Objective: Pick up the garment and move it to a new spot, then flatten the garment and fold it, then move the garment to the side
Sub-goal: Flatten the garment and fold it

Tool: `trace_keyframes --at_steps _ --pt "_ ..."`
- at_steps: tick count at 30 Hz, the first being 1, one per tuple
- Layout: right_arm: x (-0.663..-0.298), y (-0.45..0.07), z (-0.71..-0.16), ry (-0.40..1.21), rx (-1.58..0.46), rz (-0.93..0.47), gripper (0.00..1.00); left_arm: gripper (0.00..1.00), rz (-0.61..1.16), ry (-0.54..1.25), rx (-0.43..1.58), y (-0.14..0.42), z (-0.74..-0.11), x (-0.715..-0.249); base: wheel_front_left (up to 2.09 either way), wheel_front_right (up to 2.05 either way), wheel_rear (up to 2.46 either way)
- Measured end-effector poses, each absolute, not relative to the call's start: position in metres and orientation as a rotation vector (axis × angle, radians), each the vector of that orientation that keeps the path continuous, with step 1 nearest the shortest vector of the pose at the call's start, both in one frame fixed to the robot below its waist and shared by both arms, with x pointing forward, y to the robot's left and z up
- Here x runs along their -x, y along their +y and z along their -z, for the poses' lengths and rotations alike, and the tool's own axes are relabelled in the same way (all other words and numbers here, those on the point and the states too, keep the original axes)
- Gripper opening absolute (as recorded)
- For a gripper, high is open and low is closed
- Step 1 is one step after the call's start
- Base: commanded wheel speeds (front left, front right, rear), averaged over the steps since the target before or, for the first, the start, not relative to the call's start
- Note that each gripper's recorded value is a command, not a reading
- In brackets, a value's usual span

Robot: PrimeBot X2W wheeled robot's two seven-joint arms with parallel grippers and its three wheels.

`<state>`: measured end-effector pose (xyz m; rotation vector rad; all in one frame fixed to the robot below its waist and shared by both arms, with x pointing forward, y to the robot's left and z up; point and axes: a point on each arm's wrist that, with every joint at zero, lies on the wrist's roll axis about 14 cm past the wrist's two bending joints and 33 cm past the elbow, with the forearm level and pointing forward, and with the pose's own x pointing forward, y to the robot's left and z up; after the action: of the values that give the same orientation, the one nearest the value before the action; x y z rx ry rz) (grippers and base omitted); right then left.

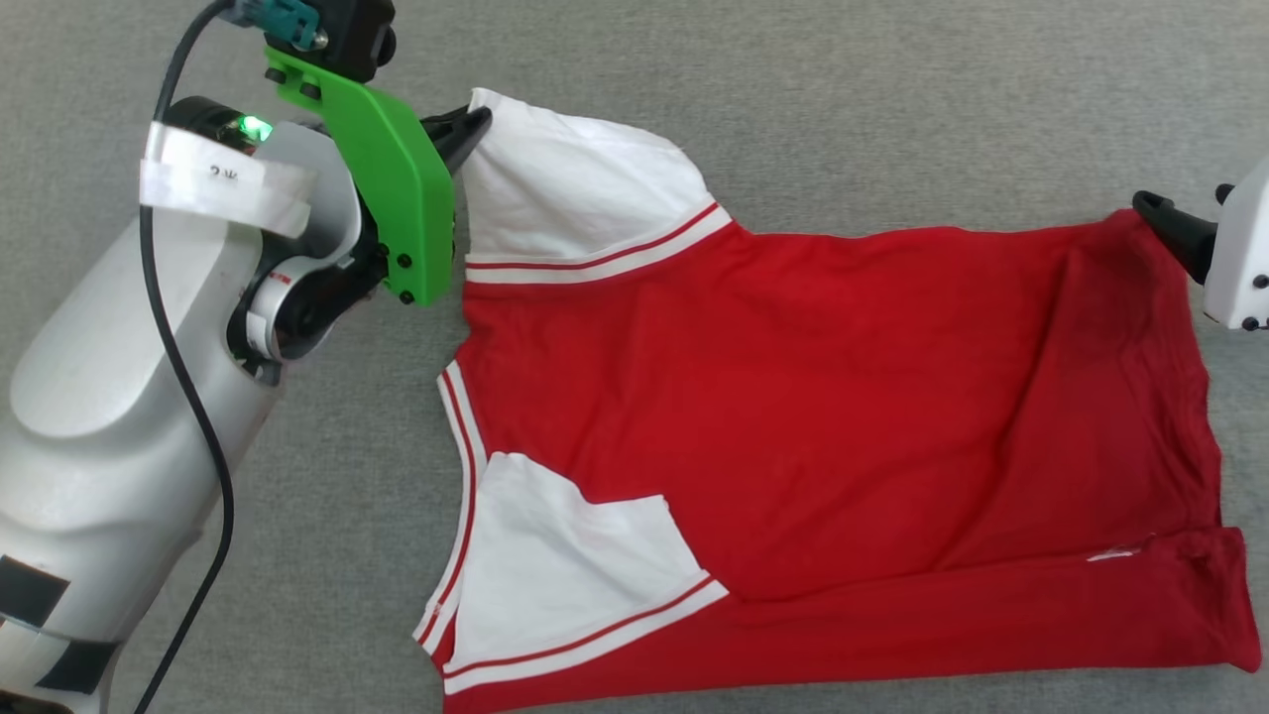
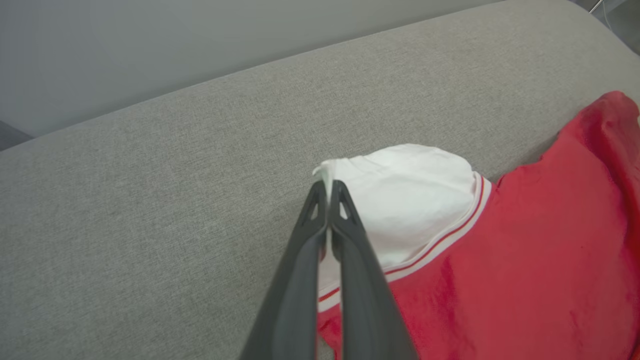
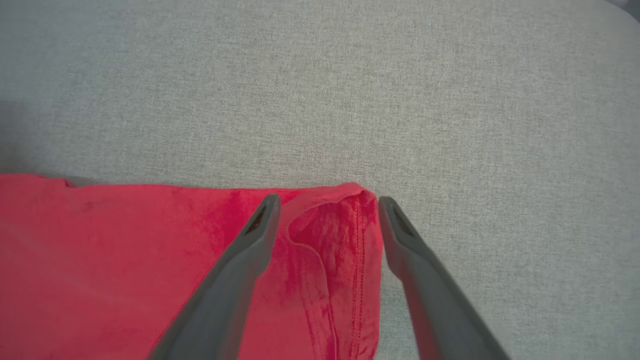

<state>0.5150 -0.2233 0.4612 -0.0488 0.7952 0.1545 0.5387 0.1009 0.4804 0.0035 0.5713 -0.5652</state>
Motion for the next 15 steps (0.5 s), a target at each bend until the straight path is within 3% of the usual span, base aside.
trace_keyframes --at_steps 15 --pt "-0.521 -0.238 -0.386 1.004 0.092 -0.096 1.00 0.00 0.560 0.561 0.023 0.106 -0.473 -0.523 0.00 0.00 0.00"
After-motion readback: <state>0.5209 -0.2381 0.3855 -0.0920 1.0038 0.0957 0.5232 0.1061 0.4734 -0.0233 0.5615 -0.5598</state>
